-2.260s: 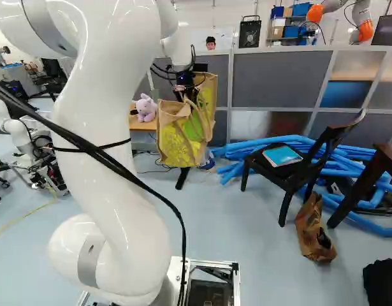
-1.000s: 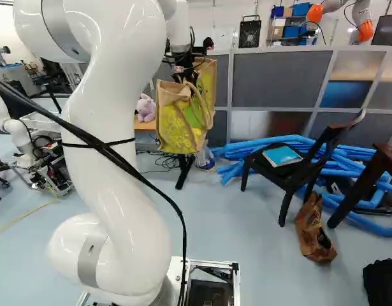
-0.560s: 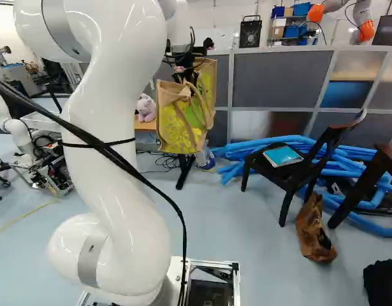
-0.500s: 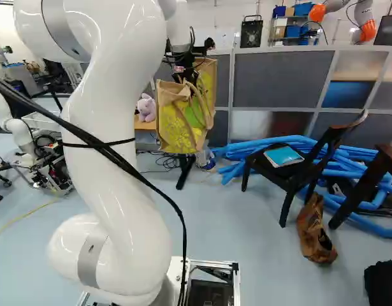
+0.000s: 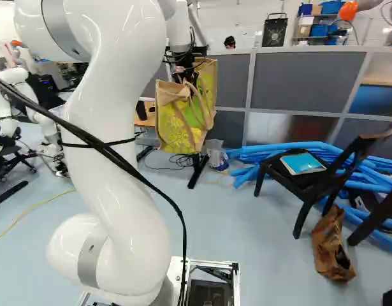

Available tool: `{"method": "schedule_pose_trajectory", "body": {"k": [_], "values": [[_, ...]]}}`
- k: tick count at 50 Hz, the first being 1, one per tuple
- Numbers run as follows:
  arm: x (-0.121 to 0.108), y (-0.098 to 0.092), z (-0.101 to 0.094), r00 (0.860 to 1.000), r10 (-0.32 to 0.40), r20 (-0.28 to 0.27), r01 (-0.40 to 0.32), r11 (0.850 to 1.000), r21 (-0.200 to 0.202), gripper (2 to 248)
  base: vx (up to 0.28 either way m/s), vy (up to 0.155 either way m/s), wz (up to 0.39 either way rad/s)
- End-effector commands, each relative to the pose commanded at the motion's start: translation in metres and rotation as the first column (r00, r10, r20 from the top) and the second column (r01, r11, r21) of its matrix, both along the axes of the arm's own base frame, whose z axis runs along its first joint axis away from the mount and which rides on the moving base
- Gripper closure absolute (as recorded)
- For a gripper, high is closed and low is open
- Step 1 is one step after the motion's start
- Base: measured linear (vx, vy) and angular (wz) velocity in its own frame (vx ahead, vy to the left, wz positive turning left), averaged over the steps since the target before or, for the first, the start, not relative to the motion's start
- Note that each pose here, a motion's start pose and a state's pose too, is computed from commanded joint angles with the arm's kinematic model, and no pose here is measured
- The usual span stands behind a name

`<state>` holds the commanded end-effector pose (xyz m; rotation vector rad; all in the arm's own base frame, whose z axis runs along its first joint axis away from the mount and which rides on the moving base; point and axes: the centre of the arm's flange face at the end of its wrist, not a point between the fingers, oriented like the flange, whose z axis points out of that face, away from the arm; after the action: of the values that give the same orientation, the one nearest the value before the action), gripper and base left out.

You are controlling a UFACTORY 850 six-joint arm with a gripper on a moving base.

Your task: Pick up the bag on the ground and place it on the table

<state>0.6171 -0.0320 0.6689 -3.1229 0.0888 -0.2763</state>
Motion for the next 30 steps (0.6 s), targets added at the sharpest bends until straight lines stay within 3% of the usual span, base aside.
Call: {"method": "schedule_pose_trajectory", "body": {"k": [30], "values": [[0.0, 0.0, 0.0, 1.0, 0.0, 0.0, 0.0, 1.0, 0.0, 227, -0.003, 0.099, 0.48]]}}
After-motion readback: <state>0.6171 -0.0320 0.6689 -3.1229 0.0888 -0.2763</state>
